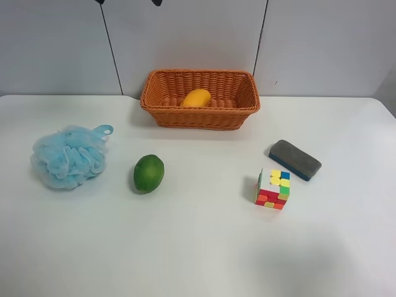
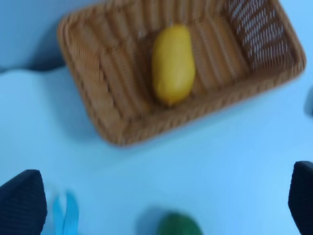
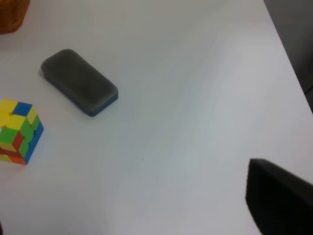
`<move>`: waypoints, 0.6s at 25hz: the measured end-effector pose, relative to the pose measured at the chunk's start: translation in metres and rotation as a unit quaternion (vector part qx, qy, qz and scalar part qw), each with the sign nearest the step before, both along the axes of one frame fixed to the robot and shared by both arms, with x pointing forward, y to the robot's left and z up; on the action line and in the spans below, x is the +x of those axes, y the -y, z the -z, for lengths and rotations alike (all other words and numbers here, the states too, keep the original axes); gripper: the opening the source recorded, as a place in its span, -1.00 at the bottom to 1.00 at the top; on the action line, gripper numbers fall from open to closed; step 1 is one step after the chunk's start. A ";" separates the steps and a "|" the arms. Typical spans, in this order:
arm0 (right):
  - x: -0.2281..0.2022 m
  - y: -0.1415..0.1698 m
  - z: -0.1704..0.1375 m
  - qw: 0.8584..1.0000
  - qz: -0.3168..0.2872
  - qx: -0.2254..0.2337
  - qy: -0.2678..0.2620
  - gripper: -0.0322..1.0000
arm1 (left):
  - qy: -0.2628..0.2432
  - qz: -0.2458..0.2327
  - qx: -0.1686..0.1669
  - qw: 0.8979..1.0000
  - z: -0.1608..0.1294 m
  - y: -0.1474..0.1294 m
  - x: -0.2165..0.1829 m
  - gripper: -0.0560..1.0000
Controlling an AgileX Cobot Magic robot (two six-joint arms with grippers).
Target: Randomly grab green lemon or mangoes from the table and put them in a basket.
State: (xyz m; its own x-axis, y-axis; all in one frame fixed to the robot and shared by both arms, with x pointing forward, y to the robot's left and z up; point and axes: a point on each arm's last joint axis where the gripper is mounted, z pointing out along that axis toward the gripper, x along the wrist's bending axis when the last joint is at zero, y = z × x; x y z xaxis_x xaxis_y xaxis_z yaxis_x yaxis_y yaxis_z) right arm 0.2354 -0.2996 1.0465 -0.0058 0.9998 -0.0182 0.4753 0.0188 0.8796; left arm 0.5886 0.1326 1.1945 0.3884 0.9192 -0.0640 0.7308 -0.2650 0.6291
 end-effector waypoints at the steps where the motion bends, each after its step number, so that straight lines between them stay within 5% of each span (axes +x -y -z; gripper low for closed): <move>1: 0.000 0.000 0.000 1.000 0.000 0.000 0.000 0.99 | -0.003 0.001 0.003 1.000 -0.002 -0.005 -0.010 0.99; 7: 0.000 0.000 0.000 1.000 0.000 0.000 0.000 0.99 | -0.010 0.003 0.010 1.000 0.001 -0.048 -0.101 0.99; 15: 0.000 0.000 0.000 1.000 0.000 0.000 0.000 0.99 | 0.015 0.002 -0.002 1.000 0.044 -0.110 -0.229 0.99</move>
State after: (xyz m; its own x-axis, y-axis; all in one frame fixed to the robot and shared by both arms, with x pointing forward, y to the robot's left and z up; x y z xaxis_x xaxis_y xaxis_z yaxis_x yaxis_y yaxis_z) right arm 0.2354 -0.2996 1.0465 -0.0058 0.9998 -0.0182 0.4753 0.0188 0.8796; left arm 0.3594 0.2423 1.1500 0.3948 0.9171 -0.0556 0.7102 -0.2663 0.6517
